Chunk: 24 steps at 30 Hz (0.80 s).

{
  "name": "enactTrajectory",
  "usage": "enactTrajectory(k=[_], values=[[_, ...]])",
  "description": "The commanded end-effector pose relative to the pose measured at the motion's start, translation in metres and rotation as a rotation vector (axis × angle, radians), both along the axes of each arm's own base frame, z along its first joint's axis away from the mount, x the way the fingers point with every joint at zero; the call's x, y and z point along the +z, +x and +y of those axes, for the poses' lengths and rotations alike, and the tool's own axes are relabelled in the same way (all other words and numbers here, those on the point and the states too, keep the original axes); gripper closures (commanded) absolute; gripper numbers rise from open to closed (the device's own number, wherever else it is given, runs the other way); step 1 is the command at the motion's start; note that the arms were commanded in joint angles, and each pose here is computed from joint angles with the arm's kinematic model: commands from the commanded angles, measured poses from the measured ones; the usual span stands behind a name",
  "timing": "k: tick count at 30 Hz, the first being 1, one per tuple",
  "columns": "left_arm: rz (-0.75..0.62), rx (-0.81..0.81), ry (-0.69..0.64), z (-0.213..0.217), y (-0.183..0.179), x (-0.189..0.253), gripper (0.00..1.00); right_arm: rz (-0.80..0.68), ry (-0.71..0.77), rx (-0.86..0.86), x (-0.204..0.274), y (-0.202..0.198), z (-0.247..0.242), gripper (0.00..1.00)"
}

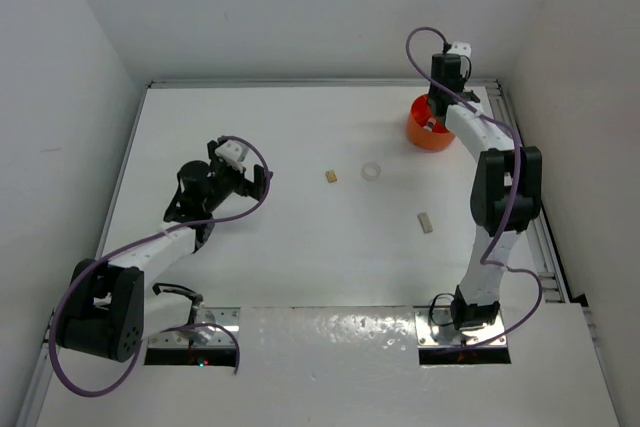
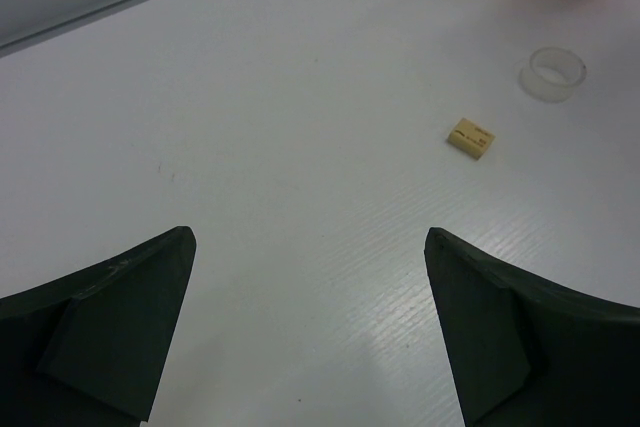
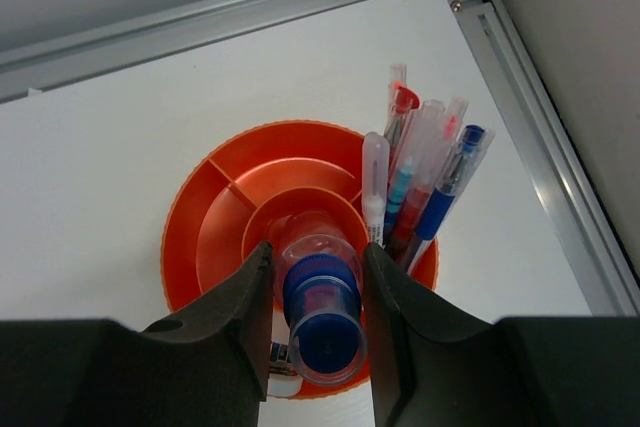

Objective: Sort the stationery into containers
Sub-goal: Place the stationery in the storage box, then pick up the stationery from the center of the board.

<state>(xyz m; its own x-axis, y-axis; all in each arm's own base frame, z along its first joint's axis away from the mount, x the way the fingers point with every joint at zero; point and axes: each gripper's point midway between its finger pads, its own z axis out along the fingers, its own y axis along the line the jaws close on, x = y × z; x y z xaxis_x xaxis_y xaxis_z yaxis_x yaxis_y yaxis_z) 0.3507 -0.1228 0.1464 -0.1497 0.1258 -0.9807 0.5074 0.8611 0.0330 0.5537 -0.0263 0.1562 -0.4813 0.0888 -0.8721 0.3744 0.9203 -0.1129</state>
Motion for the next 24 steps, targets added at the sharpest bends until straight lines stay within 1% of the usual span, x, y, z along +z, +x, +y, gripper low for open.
enactTrajectory(k=[1, 2, 3, 4, 5, 7, 8, 11, 13, 15, 17, 18, 19, 21, 22, 23, 24], values=[[-0.042, -0.005, -0.010, -0.003, 0.002, 0.013, 0.03, -0.035, 0.027, 0.013, -0.002, 0.009, 0.002, 1.00], [-0.043, -0.003, -0.011, -0.003, 0.003, 0.014, 0.03, -0.030, 0.026, 0.013, -0.003, 0.008, 0.000, 0.98], [-0.043, -0.003, -0.011, -0.003, 0.003, 0.013, 0.03, -0.025, 0.025, 0.018, -0.003, 0.007, 0.001, 0.78], [-0.043, -0.005, -0.011, -0.003, 0.002, 0.013, 0.03, -0.022, 0.025, 0.025, -0.003, 0.006, 0.002, 0.78], [-0.044, -0.002, -0.011, -0.002, 0.003, 0.014, 0.03, -0.022, 0.029, 0.042, -0.002, 0.007, 0.005, 0.71], [-0.041, -0.008, -0.011, -0.004, 0.002, 0.013, 0.03, -0.028, 0.020, 0.069, 0.004, 0.006, 0.006, 0.62], [-0.041, -0.007, -0.014, -0.004, 0.002, 0.013, 0.03, -0.030, 0.022, 0.096, 0.005, 0.005, 0.011, 0.53], [-0.039, -0.008, -0.016, -0.004, 0.001, 0.013, 0.03, -0.048, 0.007, 0.110, 0.016, 0.001, 0.011, 0.41], [-0.040, -0.010, -0.016, -0.004, 0.001, 0.013, 0.03, -0.059, -0.006, 0.109, 0.024, -0.004, 0.010, 0.36], [-0.038, -0.011, -0.017, -0.004, 0.000, 0.012, 0.03, -0.059, -0.022, 0.113, 0.029, -0.008, 0.008, 0.34], [-0.039, -0.011, -0.016, -0.004, 0.000, 0.013, 0.03, -0.084, -0.035, 0.115, 0.045, -0.013, 0.009, 0.32], [-0.038, -0.013, -0.018, -0.004, 0.000, 0.013, 0.03, -0.074, -0.047, 0.126, 0.043, -0.018, 0.012, 0.29], [-0.039, -0.014, -0.017, -0.005, 0.000, 0.013, 0.03, -0.097, -0.051, 0.133, 0.055, -0.022, 0.015, 0.29], [-0.040, -0.015, -0.020, -0.005, 0.000, 0.014, 0.03, -0.090, -0.063, 0.163, 0.054, -0.031, 0.026, 0.26], [-0.041, -0.015, -0.020, -0.005, 0.000, 0.014, 0.03, -0.104, -0.064, 0.174, 0.060, -0.034, 0.030, 0.27], [-0.041, -0.014, -0.020, -0.005, 0.000, 0.014, 0.03, -0.120, -0.061, 0.186, 0.069, -0.040, 0.035, 0.29], [-0.041, -0.017, -0.020, -0.006, 0.000, 0.014, 0.03, -0.113, -0.047, 0.198, 0.065, -0.047, 0.042, 0.36]])
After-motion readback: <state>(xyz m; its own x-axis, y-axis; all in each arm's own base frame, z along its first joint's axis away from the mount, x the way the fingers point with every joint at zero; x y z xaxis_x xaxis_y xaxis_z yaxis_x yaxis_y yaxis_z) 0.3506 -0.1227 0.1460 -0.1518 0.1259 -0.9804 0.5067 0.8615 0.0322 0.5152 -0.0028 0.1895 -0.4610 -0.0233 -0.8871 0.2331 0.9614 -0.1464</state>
